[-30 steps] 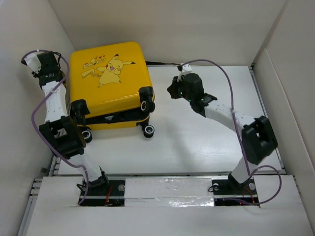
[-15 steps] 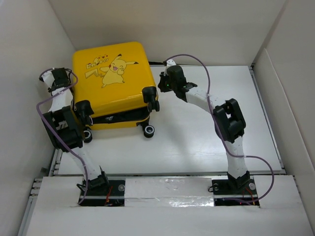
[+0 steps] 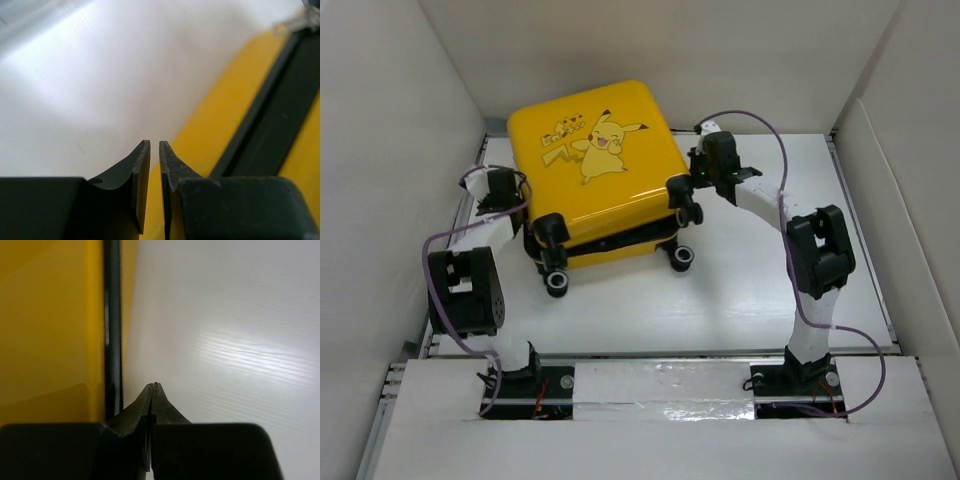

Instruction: Pack the luggage

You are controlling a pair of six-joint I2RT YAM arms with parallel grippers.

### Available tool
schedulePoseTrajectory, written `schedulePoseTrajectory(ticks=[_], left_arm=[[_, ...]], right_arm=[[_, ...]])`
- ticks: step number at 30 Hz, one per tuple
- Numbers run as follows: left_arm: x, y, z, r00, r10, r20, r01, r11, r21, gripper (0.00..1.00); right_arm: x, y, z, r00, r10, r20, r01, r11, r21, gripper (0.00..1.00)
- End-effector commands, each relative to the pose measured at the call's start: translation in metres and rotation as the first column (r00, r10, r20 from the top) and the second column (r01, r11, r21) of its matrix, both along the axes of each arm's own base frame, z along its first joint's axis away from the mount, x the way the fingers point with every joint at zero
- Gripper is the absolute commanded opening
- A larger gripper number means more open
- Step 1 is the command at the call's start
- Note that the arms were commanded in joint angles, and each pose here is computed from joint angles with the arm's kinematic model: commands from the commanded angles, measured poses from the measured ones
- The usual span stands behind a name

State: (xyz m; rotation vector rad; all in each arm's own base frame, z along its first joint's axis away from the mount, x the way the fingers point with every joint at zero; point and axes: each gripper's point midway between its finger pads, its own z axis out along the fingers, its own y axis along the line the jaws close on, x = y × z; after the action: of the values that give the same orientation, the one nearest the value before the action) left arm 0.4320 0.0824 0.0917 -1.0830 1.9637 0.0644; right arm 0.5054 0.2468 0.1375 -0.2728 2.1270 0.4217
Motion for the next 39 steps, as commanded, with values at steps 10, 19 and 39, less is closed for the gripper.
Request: schedulePoseTrajectory(ticks=[10,19,39], left_arm=[[-0.12,-0.226,0.068,0.83,-0.461,0.313,0.54,0.805,-0.246,0.21],[-0.13,-0.145,0.23,0.725,-0.241,0.645,0.302,0.953,0.017,0.75],[0.148,-0.101,0.24,0.754,-0.567,0.333,0.558,0.819,0.133,0.4]], right_arm=[[0.033,0.045,0.095,0.973,0.197,0.124,-0.208,0.975,0.081,0.0],[0.054,-0.086,0.162,0.972,-0.143,0.184,0.104,0.972,0.209,0.28],[-0.182,-0.073,0.095,0.98,-0.079,0.183,0.029,0.965,0.262,0.0]])
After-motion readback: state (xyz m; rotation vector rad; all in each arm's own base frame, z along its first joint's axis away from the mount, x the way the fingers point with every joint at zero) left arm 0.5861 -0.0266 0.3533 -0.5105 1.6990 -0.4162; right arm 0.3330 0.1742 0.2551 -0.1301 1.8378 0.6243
